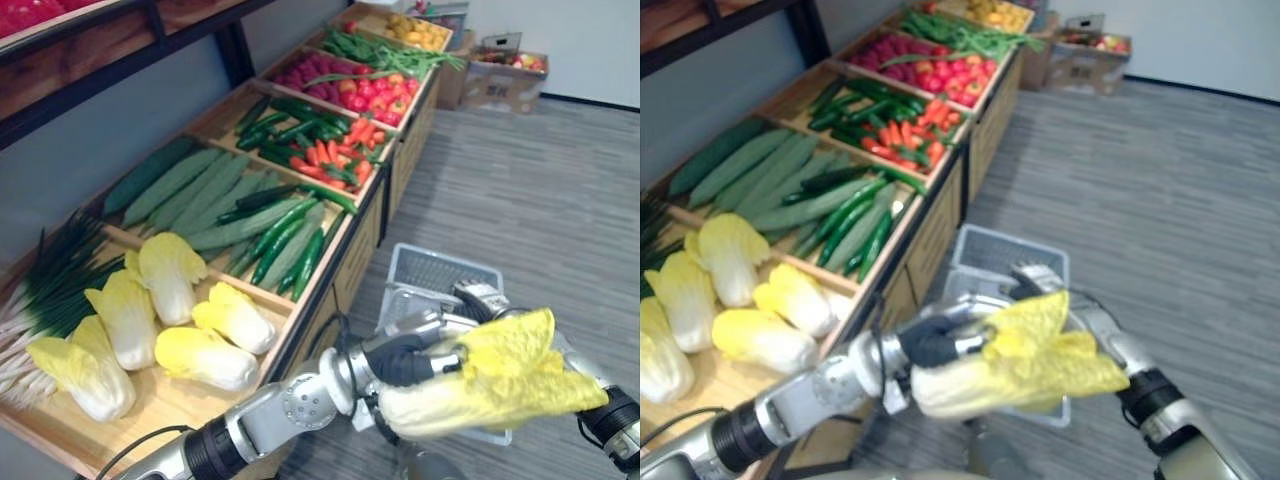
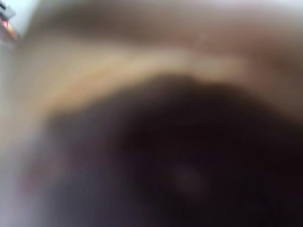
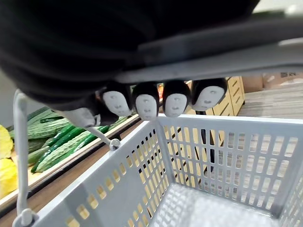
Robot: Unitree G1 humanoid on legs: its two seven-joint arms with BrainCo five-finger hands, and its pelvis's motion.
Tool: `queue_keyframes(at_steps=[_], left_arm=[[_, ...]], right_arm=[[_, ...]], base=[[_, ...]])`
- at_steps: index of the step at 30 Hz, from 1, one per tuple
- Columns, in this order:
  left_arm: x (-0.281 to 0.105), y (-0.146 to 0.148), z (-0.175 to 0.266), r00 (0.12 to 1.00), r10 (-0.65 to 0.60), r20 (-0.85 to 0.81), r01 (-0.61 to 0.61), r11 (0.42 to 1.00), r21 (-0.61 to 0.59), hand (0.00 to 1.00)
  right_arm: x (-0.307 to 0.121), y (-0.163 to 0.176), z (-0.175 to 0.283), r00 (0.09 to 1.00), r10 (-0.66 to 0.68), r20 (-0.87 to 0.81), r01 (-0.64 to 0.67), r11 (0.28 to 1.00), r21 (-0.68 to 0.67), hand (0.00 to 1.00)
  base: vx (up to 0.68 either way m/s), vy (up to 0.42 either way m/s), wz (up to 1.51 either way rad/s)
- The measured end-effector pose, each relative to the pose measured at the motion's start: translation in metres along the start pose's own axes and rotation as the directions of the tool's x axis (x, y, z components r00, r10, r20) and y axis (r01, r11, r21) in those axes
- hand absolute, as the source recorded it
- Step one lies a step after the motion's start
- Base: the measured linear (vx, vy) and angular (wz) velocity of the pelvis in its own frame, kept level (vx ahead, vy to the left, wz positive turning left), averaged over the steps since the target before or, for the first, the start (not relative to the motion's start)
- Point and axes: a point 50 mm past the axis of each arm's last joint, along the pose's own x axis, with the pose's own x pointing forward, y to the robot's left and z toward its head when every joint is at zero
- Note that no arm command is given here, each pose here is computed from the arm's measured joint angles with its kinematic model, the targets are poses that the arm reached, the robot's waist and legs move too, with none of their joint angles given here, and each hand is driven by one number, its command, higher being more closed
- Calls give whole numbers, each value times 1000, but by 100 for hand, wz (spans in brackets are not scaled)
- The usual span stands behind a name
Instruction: Pick vegetable in the basket
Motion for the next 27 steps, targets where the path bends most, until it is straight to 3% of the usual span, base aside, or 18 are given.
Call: queue_keyframes(at_steps=[7,15,19,22,24,27], left_arm=[[-8,-34,-34,969,-208,-137,200,977,-69,100],[-13,-54,-84,886,-314,-343,344,938,30,100],[-14,-50,-109,854,-248,-458,293,956,30,100],[-10,-40,-126,834,-114,-539,165,985,46,100],[-11,-31,-138,798,-26,-602,95,992,83,100],[-12,-16,-151,753,45,-656,105,977,188,100]], right_arm=[[7,-16,16,996,18,91,-12,998,-68,100],[15,-19,36,982,32,186,-18,997,-76,100],[15,-17,36,982,44,186,-33,998,-63,100],[16,-14,31,984,70,167,-60,996,-63,100],[16,-11,28,986,77,148,-70,996,-55,100],[17,-10,24,989,79,128,-74,996,-46,100]], base=[[-6,-44,-12],[14,-42,-2],[4,-19,1],[3,-8,6],[-9,-8,16],[-28,-10,11]])
